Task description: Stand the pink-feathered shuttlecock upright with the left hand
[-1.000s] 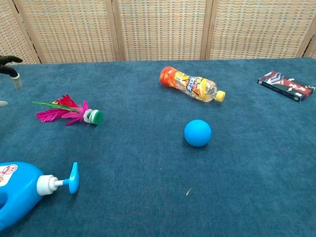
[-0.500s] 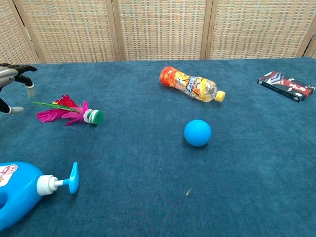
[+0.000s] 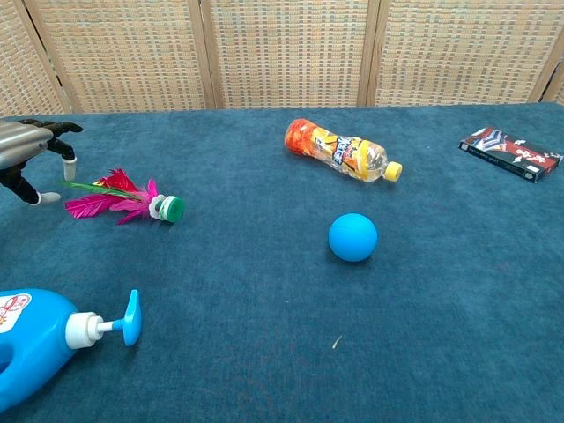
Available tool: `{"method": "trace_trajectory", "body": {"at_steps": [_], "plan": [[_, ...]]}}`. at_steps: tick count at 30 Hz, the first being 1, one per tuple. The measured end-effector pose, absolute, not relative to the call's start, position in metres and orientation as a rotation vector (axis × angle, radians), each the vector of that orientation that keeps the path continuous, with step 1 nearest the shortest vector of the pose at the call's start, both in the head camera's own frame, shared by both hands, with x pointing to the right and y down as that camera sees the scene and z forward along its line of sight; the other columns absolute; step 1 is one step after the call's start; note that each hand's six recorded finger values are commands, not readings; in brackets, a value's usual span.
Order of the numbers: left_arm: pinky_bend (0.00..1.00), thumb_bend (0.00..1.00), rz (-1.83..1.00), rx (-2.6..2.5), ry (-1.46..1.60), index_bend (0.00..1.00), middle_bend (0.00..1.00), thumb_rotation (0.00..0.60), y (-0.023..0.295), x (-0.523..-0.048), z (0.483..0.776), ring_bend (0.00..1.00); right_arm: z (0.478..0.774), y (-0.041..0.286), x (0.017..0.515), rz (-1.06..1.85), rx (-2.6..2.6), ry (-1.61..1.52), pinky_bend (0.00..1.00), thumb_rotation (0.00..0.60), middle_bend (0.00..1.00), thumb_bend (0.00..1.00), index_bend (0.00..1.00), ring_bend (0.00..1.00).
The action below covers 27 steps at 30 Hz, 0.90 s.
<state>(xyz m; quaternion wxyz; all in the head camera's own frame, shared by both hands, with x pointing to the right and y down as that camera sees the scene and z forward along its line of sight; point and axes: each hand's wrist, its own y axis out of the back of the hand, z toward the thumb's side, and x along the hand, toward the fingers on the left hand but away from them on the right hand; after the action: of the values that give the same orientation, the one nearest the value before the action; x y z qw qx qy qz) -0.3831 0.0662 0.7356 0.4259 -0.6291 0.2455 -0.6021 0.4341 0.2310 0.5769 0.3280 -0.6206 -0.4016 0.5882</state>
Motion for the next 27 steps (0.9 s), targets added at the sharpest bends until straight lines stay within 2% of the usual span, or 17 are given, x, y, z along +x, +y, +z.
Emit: {"method": "trace_trajectory", "body": {"at_steps": [14,27], "plan": [[0.0,0.39,-1.467,-1.525,0.633,0.56,0.01,0.6,0.065,-0.367,0.743,0.0,0.576,0.232,0.434,1.534,-1.631,-1.047,0.02,0.6,0.0,0.19,0.0,0.0],[0.0,0.39,-1.374,-1.474,0.725,0.61,0.04,0.6,0.051,-0.369,0.716,0.0,0.573,0.233,0.43,1.516,-1.633,-1.045,0.02,0.6,0.0,0.18,0.0,0.0]]}}
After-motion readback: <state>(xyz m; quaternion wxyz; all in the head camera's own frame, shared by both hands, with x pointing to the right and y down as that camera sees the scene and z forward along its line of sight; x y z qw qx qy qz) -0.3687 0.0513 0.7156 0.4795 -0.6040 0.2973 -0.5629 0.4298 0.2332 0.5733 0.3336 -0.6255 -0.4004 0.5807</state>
